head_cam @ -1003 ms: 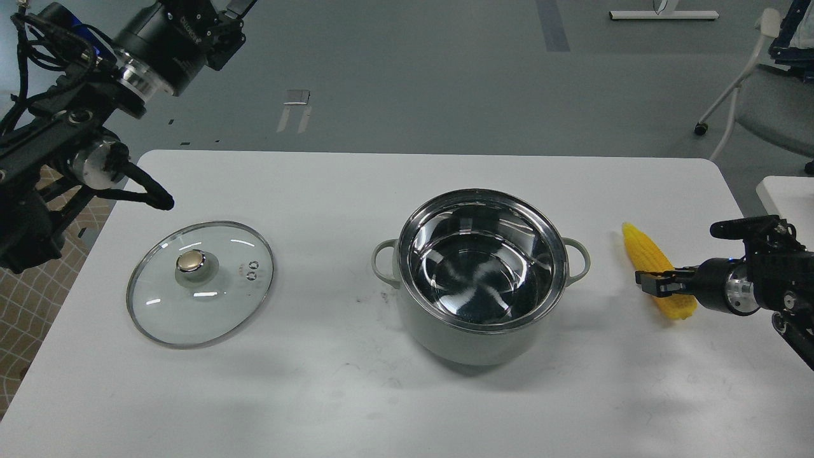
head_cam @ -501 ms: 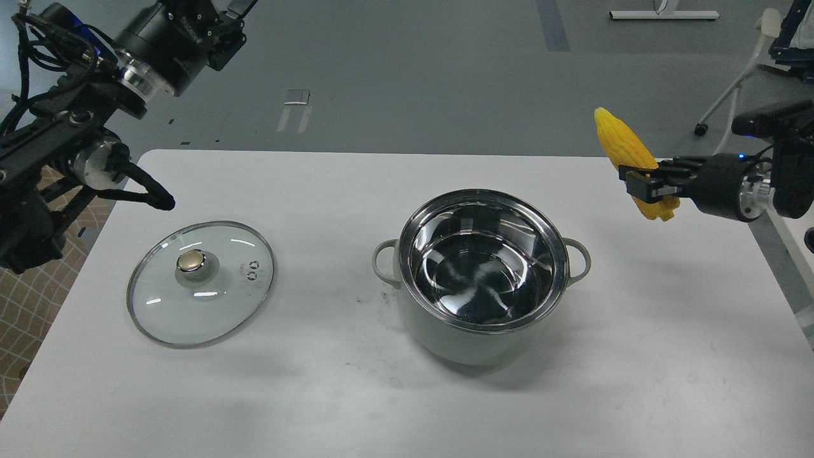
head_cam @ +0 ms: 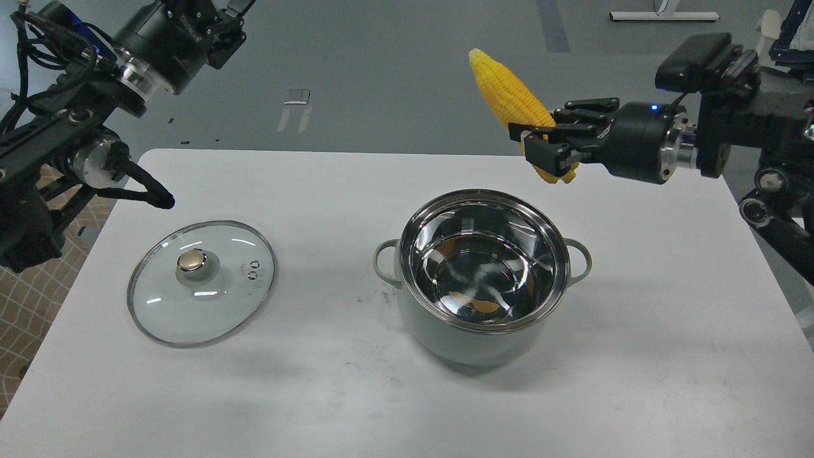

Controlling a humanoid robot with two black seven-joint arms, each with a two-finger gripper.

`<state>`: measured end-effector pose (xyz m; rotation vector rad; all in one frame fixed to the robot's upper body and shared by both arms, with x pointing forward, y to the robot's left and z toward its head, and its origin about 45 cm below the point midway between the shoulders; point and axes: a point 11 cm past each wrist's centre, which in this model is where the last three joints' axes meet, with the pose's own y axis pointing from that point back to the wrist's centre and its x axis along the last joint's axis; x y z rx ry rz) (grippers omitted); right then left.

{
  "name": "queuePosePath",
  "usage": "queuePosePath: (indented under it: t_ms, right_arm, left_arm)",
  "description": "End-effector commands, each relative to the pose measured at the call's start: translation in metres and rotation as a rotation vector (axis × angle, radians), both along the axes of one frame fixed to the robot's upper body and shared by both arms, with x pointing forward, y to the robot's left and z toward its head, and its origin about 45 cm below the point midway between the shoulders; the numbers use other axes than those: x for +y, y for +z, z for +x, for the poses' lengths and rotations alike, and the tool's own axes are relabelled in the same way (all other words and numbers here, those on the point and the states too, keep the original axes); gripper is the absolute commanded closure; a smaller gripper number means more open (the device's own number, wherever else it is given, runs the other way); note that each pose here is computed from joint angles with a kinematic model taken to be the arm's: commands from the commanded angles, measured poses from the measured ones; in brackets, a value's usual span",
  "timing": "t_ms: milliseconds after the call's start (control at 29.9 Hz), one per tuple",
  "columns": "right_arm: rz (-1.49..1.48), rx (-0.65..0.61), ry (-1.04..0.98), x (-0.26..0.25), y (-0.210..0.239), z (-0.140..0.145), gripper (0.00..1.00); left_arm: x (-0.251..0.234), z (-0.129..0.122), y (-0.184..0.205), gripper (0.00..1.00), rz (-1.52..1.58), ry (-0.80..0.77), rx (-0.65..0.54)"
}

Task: Open pot and put corn in
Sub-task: 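Move the corn cob over the pot and lower it inside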

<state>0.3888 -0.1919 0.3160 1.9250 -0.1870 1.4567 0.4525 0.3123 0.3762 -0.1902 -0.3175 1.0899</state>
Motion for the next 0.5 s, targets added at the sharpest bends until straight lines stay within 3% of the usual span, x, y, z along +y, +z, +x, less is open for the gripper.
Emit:
queuePosePath:
  t_ms: [0, 468]
  right_arm:
    - [-0.046, 0.047, 0.028, 0.003, -0.022, -0.01, 1.0]
    - [-0.187, 0.102, 0.11, 0.016, -0.07, -0.03, 1.0]
  left_arm:
    - [0.0, 0.0, -0.001, 0.04, 0.001, 0.0, 0.002]
    - [-0.005, -0.002, 0.001, 0.04, -0.004, -0.015, -0.003]
